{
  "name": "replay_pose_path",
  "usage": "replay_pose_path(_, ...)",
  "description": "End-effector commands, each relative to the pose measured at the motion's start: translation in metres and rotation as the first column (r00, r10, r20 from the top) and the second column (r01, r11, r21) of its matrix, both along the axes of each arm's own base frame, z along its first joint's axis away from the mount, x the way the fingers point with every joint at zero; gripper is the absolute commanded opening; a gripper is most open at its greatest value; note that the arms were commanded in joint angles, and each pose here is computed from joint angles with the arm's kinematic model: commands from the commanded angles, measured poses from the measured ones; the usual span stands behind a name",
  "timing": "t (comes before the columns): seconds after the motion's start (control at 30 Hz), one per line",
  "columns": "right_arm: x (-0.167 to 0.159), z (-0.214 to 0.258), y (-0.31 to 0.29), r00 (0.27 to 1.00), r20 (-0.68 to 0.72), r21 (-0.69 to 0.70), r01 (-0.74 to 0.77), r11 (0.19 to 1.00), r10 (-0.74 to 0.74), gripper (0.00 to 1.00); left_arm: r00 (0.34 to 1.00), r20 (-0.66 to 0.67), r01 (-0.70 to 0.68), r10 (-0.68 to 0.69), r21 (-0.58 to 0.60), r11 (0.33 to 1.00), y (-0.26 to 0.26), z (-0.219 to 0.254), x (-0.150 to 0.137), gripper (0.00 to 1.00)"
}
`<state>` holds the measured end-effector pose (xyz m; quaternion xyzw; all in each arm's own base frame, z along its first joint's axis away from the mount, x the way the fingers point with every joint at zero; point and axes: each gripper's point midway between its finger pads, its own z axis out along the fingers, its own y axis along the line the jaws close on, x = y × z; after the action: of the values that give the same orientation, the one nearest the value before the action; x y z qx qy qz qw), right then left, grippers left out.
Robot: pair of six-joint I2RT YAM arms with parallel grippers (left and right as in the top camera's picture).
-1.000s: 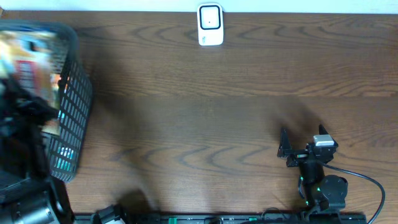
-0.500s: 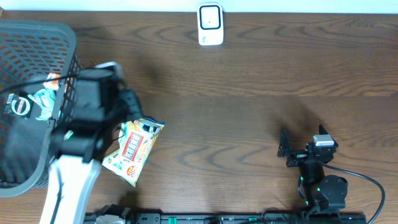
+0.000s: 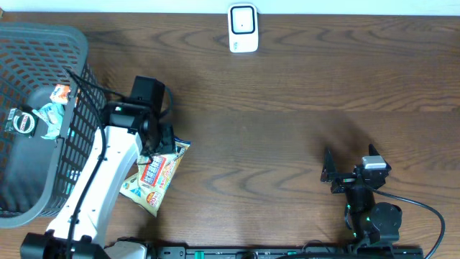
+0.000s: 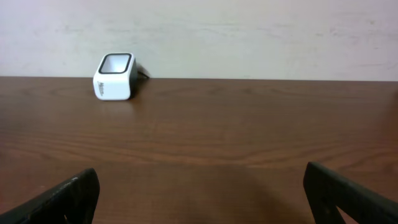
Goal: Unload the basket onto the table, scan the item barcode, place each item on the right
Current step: 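Lift the snack bag out of the basket with the left gripper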
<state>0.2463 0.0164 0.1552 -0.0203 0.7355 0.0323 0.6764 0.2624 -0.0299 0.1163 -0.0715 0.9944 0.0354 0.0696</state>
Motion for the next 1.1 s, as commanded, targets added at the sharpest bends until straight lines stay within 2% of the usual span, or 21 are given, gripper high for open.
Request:
replay_pose_path(0.0, 0.0, -0.002, -0.002, 1.0, -0.007, 0.01, 0.011, 1.0, -0.011, 0.99, 0.998, -0.068, 0.006, 0.0, 0.084, 0.996, 0.015, -0.013, -0.017, 0.97)
replay_pose_path(0.13, 0.0, -0.002, -0.002, 1.0, -0.007, 0.01, 0.011, 1.0, -0.011, 0.99, 0.996, -0.089, -0.001, 0.011, 0.113, 0.994, 0.023, -0.029, -0.025, 1.0)
replay_pose_path(0.53, 0.0, -0.002, -0.002, 1.0, -0.007, 0.01, 0.011, 1.0, -0.011, 0.99, 1.0, 0.026, -0.011, 0.009, 0.085, 0.996, 0.02, -0.084, -0.014, 1.0)
replay_pose_path(0.6, 0.0, -0.002, -0.002, 1.0, -0.007, 0.01, 0.011, 1.0, -0.011, 0.99, 0.999, 0.049, -0.006, 0.004, 0.029, 1.0, 0.01, -0.094, -0.012, 1.0)
replay_pose_path(0.7, 0.0, -0.002, -0.002, 1.0, -0.007, 0.01, 0.011, 1.0, -0.011, 0.99, 0.995, 0.102, 0.004, 0.01, -0.138, 0.99, -0.019, -0.096, 0.001, 0.99)
replay_pose_path(0.83, 0.0, -0.002, -0.002, 1.0, -0.007, 0.01, 0.011, 1.0, -0.011, 0.99, 0.98, 0.183, -0.012, 0.076, -0.326, 0.945, -0.057, -0.084, 0.025, 0.99)
replay_pose_path(0.93, 0.0, -0.002, -0.002, 1.0, -0.007, 0.01, 0.011, 1.0, -0.011, 0.99, 0.961, 0.25, -0.004, 0.12, -0.423, 0.906, -0.086, -0.071, 0.043, 0.99)
replay_pose_path(1.07, 0.0, -0.002, -0.002, 1.0, -0.007, 0.01, 0.011, 1.0, -0.011, 0.99, 0.946, 0.311, 0.06, 0.095, -0.454, 0.889, -0.112, -0.06, 0.051, 0.99)
